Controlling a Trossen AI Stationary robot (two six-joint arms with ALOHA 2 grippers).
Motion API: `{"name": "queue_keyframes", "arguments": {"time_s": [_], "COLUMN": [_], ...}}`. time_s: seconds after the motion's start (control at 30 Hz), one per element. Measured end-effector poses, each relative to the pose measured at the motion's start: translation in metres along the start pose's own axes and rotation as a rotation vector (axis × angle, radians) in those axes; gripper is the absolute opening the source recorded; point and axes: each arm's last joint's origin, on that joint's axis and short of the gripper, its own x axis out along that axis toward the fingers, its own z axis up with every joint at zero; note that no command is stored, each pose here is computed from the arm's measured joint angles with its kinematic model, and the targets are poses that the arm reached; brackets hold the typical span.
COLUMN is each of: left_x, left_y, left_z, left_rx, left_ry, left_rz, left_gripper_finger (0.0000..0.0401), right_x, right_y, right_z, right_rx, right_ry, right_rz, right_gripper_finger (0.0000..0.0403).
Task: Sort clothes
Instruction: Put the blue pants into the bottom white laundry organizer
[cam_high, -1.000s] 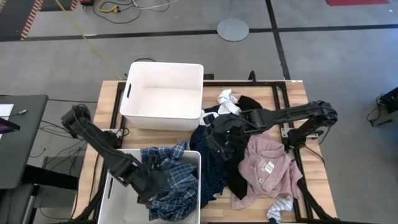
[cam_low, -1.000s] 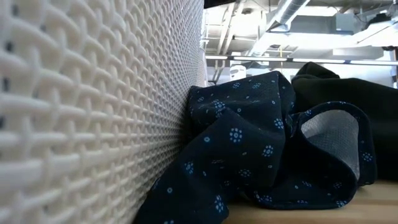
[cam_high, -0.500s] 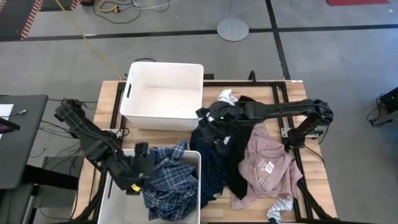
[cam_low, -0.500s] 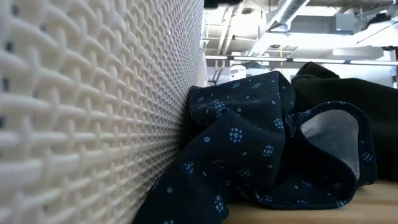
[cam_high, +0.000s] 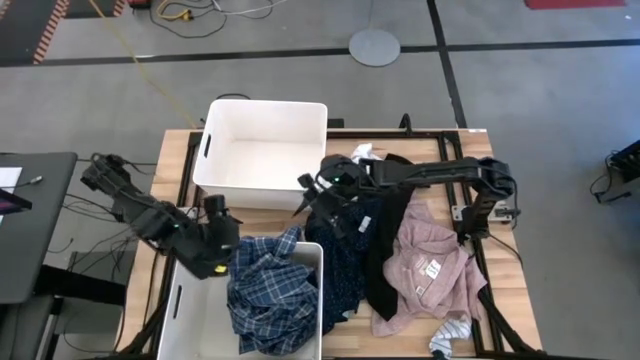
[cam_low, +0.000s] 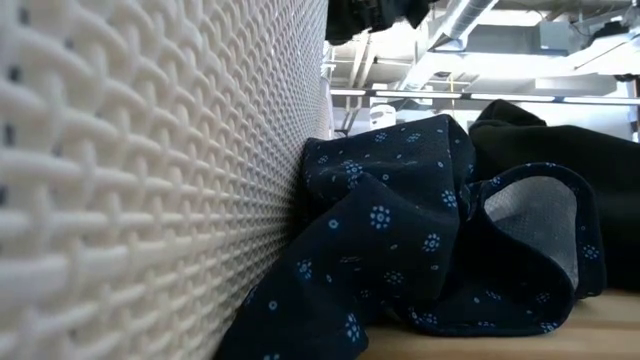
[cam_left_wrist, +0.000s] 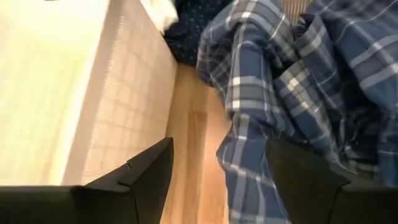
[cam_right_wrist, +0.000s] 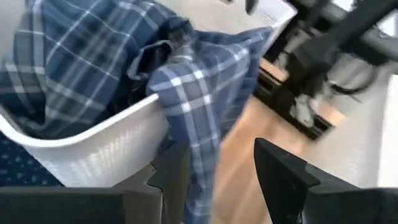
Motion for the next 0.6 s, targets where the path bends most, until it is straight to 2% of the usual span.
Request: {"name": "queue_keyframes", "arguments": {"time_s": [0.07,0.37,0.5,0.6], "left_x": [0.009,0.035,0.036,0.036], "left_y": [0.001,0.015,0.016,0.015], "left_z": [0.002,0.009,0.012,0.013], "left_rx": [0.014,0.042,0.059,0.068], "left_ry": [0.010,0.067,0.041,0.030], "left_rz": [-0.029,-0.072,-0.079,-0.086], "left_gripper_finger": [0.0252,0.0251,0.0251,0.0251], "right_x": [0.006,0.038,0.041,0.041], "right_y": [0.001,-0.003,-0.005,-0.007], "right_z": [-0.005,-0.011,-0.005,-0.002], "right_rx": [0.016,0.017,0.002,-0.012], "right_ry": [-0.003,-0.031,-0.053,-0.076], "right_rz": [0.052,0.125,0.125,0.112], "right_gripper_finger": [0.0194,0.0189,0.0168,0.0135]}}
